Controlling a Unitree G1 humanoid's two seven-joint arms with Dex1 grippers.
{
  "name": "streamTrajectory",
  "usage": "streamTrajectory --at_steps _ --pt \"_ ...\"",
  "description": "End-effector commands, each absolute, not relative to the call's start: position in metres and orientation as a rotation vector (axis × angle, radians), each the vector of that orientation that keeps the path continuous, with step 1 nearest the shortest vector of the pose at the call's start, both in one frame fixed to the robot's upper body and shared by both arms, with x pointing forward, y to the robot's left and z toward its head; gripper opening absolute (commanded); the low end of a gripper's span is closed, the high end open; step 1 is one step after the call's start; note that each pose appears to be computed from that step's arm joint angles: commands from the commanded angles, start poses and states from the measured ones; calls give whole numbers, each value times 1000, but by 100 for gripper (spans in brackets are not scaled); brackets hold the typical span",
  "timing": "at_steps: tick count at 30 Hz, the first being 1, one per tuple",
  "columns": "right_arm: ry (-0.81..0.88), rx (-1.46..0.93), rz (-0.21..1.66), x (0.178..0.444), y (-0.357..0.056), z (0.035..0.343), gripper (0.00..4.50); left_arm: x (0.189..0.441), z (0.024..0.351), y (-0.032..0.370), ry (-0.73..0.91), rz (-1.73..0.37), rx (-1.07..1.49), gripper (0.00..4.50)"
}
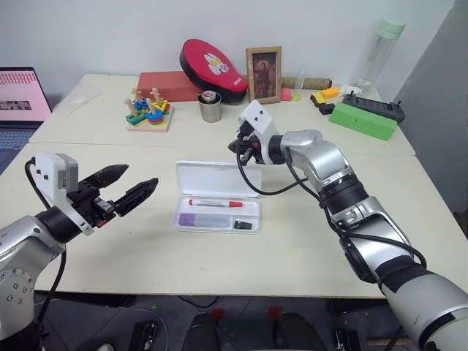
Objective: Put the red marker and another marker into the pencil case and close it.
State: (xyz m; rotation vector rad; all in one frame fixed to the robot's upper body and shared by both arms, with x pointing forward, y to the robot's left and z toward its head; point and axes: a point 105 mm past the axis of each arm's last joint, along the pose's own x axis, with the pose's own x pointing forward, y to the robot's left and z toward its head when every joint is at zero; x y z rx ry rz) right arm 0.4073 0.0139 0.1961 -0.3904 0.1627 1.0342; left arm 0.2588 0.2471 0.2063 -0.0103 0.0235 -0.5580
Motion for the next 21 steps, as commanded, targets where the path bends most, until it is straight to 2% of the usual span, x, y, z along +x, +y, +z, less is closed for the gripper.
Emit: streamTrajectory --at_steps 1,8,12,21 --pt "144 -437 1087 399 19 195 4 254 219 243 -17 -581 31 450" --pt "164 -460 1141 388 19 187 4 256 218 238 -4 -622 21 450" --pt "129 -510 1270 355 26 185 4 255 214 242 29 -647 37 450" --pt "213 -613 1334 320 30 135 4 251 206 240 100 -724 59 450"
